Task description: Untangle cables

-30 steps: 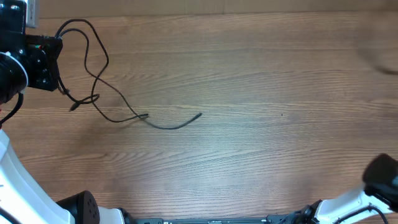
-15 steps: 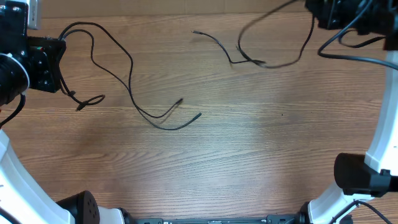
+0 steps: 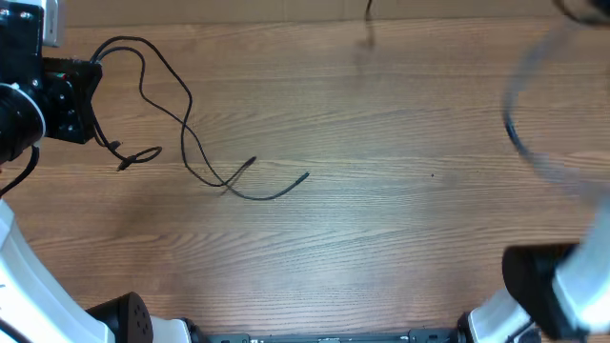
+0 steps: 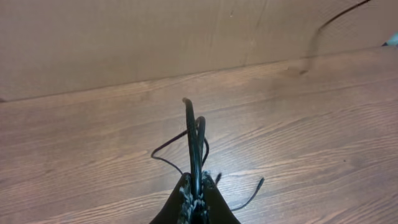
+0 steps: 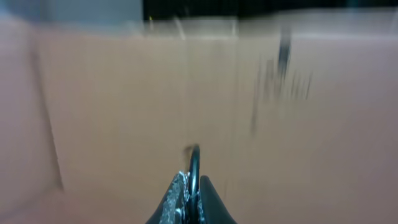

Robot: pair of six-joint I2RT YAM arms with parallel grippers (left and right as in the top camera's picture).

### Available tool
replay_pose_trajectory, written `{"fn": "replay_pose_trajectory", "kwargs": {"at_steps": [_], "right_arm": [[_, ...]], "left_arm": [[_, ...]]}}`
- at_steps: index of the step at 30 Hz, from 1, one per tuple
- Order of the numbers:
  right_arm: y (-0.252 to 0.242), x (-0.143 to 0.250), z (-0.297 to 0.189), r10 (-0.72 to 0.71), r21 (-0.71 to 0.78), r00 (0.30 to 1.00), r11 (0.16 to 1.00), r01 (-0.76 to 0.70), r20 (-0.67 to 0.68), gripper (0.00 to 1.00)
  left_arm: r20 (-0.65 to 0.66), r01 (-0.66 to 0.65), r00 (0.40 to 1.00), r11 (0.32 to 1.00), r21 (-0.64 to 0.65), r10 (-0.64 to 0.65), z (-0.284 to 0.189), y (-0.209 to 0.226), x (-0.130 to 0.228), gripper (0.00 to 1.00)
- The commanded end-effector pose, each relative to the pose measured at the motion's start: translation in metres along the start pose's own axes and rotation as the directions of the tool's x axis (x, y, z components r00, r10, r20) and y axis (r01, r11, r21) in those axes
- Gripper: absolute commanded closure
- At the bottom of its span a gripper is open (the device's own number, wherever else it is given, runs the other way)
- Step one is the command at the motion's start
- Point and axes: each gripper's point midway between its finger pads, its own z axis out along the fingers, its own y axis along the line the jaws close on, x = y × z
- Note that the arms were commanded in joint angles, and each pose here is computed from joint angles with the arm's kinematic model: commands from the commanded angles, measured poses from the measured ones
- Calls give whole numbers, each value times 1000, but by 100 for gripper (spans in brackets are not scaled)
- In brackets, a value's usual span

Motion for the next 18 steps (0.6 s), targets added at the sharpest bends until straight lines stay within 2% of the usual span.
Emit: {"fn": "replay_pose_trajectory", "kwargs": {"at_steps": [1,3,4,6,8,9,11,13,14,16,18], "right_arm": [[-28,46,12,8,126,988,992,12,-157,96],[-47,123,38,94,174,923,984,-30,-372,96],[-55,195,59,169,184,826,980,-80,-538,96],[-53,279,84,224,166,695,975,-151,-683,96],[-41,320,93,230,143,627,972,-187,-744,96],[-38,320,96,224,135,633,973,-187,-741,96],[-25,271,100,179,85,732,983,-163,-657,96],[-14,186,85,121,44,861,992,-114,-493,96],[-7,129,64,81,30,927,997,-76,-366,96],[-1,74,35,40,34,972,999,-33,-231,96],[-8,42,9,9,93,988,996,6,-154,96]], "left_arm": [[18,-4,1000,1000,8,4,-5,-3,-2,96],[16,-2,1000,1000,8,2,-4,-2,-2,96],[11,1,1000,1000,10,-1,-3,-2,-1,96],[7,3,1000,1000,11,-3,-3,-2,0,96],[7,3,1000,1000,11,-3,-3,-2,0,96],[7,3,1000,1000,11,-3,-3,-2,0,96],[8,2,1000,1000,11,-2,-3,-2,0,96],[8,-2,1000,1000,11,2,-3,-2,0,96],[7,-4,1000,1000,11,4,-3,-2,0,96],[7,-4,1000,1000,11,4,-3,-2,0,96],[7,-4,1000,1000,11,4,-3,-2,0,96]]}}
